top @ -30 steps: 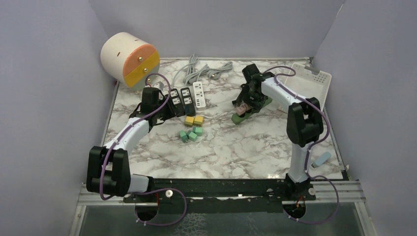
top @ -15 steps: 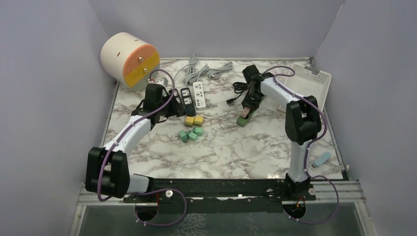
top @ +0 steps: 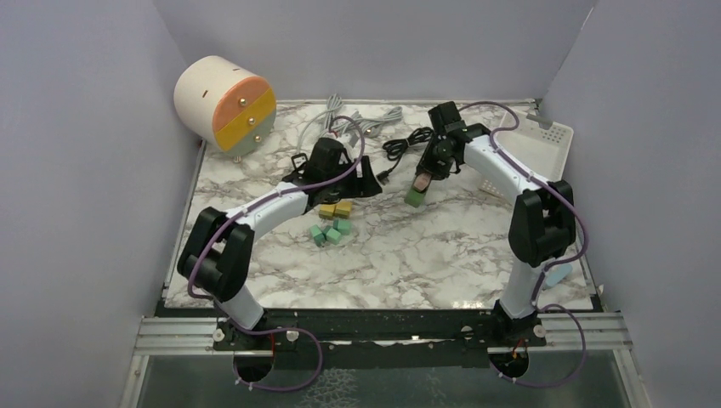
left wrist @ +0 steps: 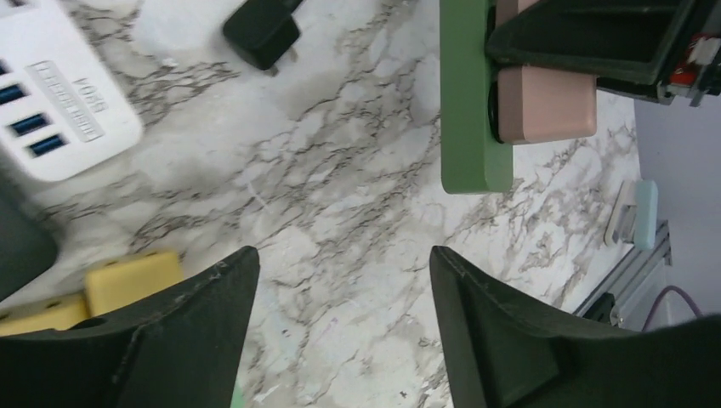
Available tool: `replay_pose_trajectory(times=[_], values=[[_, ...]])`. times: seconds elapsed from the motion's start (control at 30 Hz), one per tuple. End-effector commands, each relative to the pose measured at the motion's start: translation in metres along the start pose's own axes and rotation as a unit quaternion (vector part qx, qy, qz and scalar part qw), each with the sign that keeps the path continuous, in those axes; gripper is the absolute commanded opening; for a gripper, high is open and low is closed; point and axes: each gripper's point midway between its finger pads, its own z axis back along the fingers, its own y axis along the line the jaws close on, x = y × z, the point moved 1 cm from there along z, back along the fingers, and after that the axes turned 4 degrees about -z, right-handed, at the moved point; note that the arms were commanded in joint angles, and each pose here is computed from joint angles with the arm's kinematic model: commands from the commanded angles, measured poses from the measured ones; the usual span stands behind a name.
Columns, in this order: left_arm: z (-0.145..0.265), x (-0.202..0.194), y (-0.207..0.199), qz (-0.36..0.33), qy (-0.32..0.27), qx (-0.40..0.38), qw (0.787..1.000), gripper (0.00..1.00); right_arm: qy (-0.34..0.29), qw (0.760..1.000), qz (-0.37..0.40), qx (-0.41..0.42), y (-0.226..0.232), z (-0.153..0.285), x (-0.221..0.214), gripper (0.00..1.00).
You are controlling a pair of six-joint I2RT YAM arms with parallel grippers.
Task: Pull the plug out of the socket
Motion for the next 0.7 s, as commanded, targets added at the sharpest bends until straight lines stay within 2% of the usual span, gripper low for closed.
replay_pose_trajectory(times=[0.0,0.1,0.27,0.67], values=[[-0.017,0.017,-0.047,-0.010,-0.018,-0.074,0.997,0.81,-0.063,0.993,0.006,0.101,0.044,0.051,0.033,0.01],[-0.032,0.014,-0.061,-0.009,-0.006,-0.099,0.995,0.85,-0.064,0.992,0.005,0.110,0.048,0.056,0.034,0.01],[-0.049,0.009,-0.087,-0.013,0.007,-0.148,0.989,0.87,-0.065,0.991,0.005,0.114,0.049,0.058,0.035,0.01],[-0.075,-0.008,-0.099,-0.022,0.027,-0.169,0.985,0.87,-0.058,0.988,0.007,0.146,0.059,0.071,0.033,0.01]])
